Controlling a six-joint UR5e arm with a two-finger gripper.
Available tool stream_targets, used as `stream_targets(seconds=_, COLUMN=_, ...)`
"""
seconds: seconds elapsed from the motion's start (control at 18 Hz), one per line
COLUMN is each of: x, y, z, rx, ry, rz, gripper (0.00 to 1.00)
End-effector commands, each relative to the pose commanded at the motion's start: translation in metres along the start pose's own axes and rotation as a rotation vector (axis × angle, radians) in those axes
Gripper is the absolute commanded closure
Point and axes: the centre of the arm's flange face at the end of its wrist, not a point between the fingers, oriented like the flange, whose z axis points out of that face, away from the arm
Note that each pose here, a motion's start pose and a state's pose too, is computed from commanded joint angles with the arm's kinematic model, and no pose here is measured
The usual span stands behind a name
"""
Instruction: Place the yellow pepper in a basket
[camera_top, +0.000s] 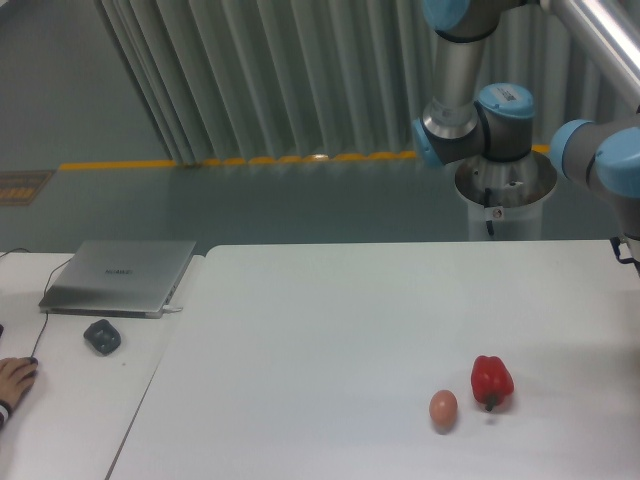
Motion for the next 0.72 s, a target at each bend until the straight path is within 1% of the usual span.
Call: stream_targets(seconds=0.72, x=0.0002, y=-0.0062, z=0.0010, rx=0.005, ry=0.002, rz=0.007, gripper=0.00)
